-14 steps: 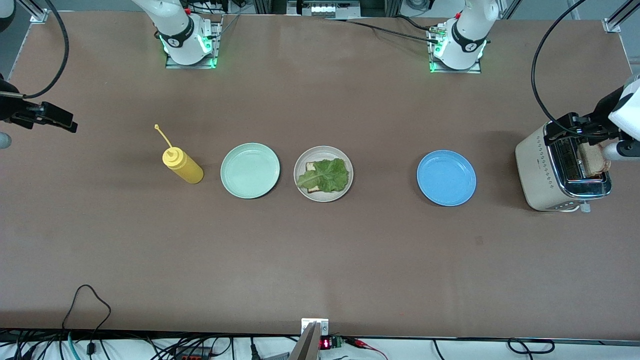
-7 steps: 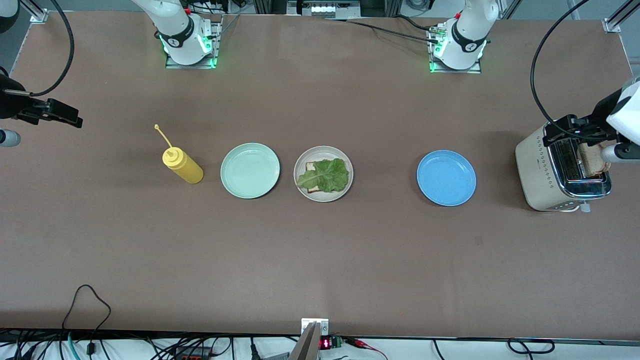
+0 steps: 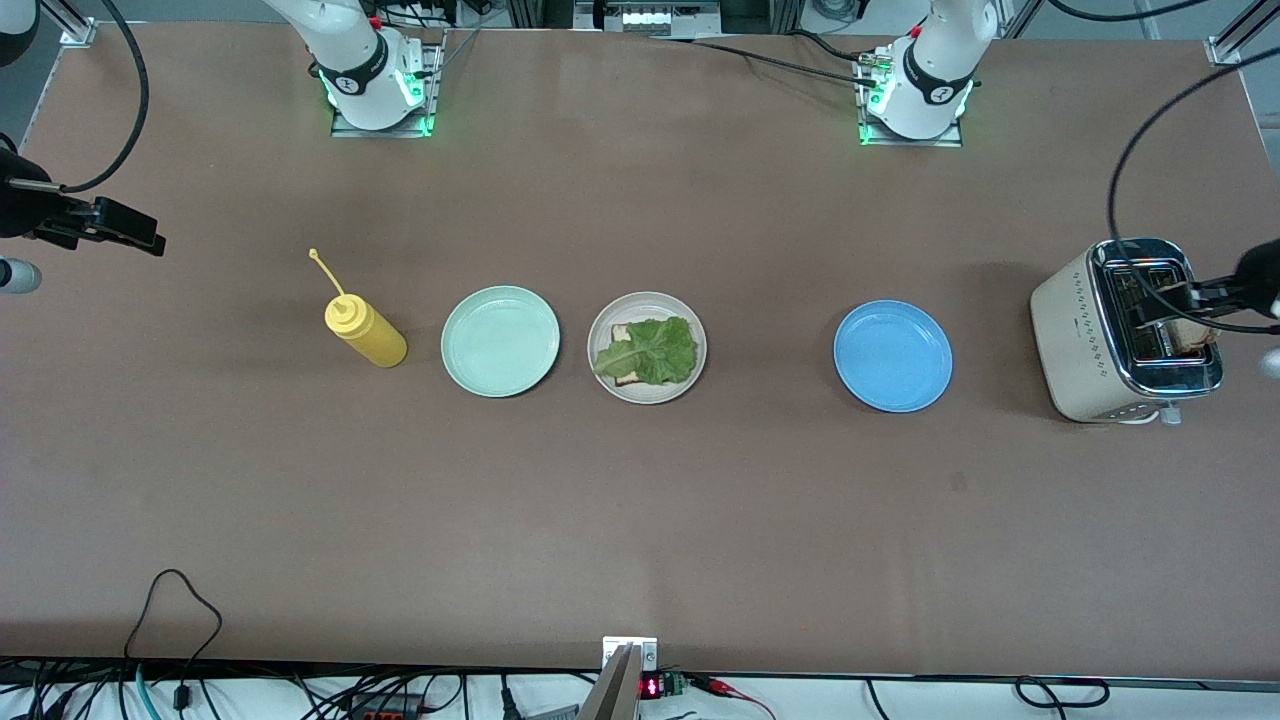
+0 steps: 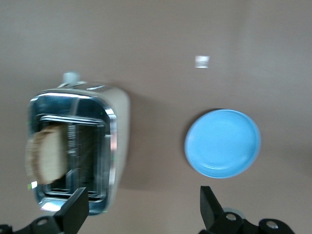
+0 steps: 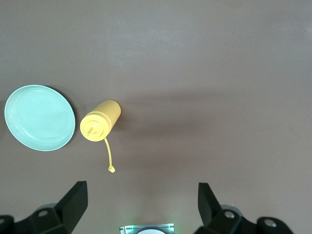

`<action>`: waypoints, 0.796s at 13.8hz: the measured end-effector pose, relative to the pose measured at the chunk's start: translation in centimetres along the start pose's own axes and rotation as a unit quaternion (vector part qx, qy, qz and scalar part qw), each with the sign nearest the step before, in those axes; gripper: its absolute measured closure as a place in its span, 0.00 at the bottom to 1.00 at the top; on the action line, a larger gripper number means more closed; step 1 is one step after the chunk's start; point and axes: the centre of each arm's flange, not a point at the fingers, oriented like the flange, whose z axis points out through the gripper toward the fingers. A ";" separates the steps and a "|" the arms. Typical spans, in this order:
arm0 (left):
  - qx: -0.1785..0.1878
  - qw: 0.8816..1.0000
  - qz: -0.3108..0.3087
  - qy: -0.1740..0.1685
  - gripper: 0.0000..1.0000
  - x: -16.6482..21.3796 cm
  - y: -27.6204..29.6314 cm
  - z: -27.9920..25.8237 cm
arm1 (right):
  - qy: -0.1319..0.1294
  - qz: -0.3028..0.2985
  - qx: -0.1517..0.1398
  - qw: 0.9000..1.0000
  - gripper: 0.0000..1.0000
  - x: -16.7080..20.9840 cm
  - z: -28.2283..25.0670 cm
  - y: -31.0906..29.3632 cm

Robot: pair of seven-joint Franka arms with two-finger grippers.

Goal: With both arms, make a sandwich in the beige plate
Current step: 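Lower the left gripper into the toaster onto the toast slice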

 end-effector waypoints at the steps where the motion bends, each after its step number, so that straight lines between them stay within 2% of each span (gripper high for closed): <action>1: -0.002 1.000 -0.004 -0.007 0.00 0.3 -2.6 0.8 | 0.000 0.000 0.000 1.000 0.00 0.0 0.0 0.0; 5: -0.022 0.999 -0.011 -0.031 0.00 1.8 -11.5 6.0 | 0.000 0.000 0.000 1.000 0.00 0.0 0.0 0.0; 11: -0.041 0.997 -0.021 -0.068 0.00 2.8 -15.7 11.6 | 0.000 0.001 0.000 1.000 0.00 0.0 0.0 0.1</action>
